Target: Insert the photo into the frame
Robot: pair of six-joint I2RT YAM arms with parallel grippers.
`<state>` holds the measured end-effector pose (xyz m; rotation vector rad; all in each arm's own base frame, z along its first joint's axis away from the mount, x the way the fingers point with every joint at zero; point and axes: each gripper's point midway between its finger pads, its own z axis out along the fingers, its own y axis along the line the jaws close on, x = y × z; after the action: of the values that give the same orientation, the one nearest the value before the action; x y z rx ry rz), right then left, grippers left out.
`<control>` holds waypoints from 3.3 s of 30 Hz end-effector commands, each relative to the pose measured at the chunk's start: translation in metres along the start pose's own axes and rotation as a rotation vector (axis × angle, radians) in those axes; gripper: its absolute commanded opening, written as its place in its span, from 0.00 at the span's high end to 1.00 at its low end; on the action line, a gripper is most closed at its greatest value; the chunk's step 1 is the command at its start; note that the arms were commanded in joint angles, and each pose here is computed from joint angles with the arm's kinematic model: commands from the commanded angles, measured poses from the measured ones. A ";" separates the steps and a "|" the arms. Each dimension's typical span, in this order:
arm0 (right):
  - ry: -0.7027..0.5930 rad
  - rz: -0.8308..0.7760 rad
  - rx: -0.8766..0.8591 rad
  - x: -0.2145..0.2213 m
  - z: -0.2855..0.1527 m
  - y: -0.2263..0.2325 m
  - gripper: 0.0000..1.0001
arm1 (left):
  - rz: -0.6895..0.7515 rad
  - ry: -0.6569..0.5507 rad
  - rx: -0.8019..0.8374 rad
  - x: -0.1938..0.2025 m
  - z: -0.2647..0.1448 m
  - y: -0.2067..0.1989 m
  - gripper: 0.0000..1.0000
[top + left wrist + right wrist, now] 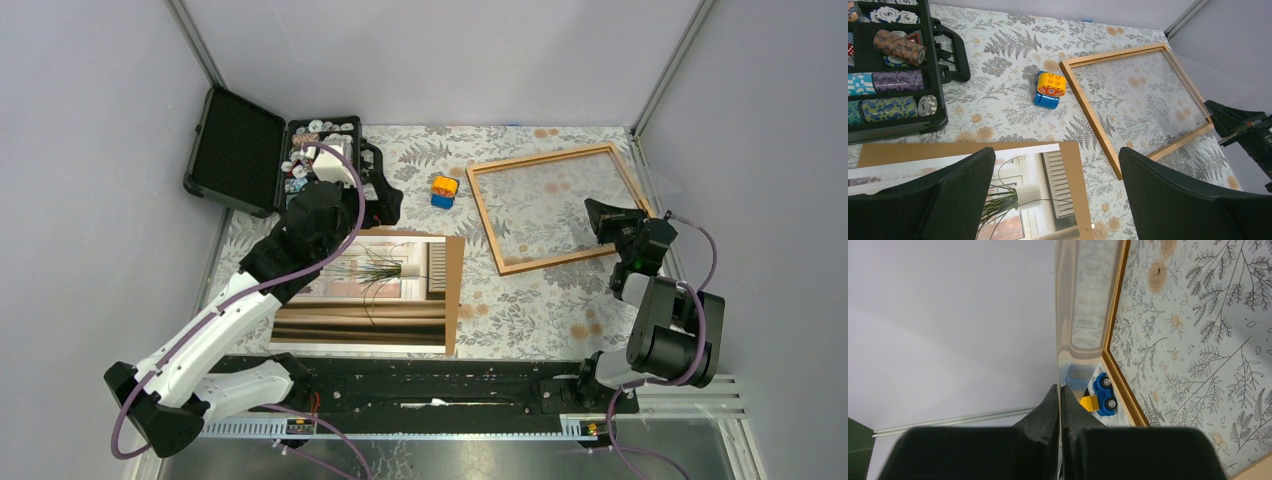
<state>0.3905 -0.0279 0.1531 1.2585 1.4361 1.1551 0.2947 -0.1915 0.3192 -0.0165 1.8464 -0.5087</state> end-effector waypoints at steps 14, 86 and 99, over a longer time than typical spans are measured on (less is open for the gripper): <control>-0.038 -0.037 -0.061 -0.010 0.010 0.009 1.00 | -0.255 0.385 0.376 0.105 0.053 -0.087 0.07; -0.192 -0.017 0.165 -0.026 0.002 -0.087 0.69 | -0.569 0.567 0.086 0.336 0.208 -0.064 1.00; -0.177 0.158 0.115 -0.017 0.011 -0.098 0.86 | -0.574 0.555 0.082 0.336 0.206 -0.063 1.00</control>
<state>0.3756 -0.0474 0.0341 1.5722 1.4224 0.9751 0.3632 -0.4399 0.0390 -0.3370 2.2196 -1.2971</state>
